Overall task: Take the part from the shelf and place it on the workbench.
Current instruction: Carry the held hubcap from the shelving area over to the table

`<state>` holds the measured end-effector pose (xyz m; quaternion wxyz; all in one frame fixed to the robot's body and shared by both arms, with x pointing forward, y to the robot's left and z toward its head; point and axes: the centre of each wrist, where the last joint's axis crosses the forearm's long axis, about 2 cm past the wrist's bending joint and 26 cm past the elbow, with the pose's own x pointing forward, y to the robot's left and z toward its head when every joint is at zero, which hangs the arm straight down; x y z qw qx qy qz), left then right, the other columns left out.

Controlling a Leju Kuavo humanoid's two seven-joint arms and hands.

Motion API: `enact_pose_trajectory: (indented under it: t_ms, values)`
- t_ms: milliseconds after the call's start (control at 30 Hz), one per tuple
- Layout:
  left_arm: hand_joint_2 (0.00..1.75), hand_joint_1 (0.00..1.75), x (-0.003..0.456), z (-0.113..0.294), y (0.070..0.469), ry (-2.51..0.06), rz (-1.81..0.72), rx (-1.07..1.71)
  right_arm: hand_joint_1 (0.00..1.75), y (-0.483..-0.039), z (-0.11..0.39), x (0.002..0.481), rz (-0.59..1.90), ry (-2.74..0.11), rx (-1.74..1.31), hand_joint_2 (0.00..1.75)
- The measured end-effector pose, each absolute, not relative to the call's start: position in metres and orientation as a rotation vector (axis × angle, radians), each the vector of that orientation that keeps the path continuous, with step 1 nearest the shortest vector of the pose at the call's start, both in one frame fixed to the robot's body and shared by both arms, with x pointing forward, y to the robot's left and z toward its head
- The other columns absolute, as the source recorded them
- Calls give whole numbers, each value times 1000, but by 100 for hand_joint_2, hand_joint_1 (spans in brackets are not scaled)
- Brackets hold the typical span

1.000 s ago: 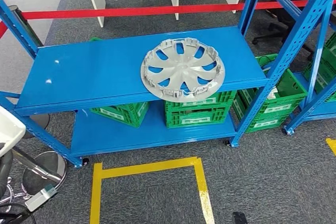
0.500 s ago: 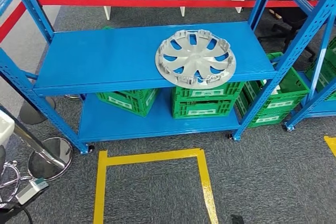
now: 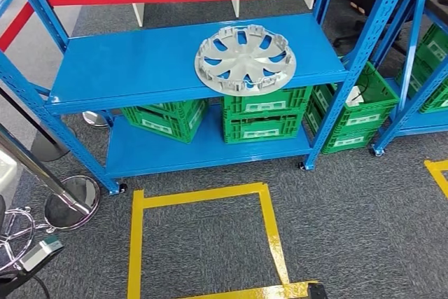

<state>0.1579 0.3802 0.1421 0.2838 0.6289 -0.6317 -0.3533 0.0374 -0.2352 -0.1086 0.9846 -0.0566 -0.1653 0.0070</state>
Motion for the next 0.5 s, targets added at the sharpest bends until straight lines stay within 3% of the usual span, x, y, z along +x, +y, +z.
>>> enact_pose_trajectory:
  t_ms: [500]
  values:
    - [175, 175, 161, 140, 381, -1682, -945, 1685, 0, -235, -109, 36, 9, -321, -119, 175]
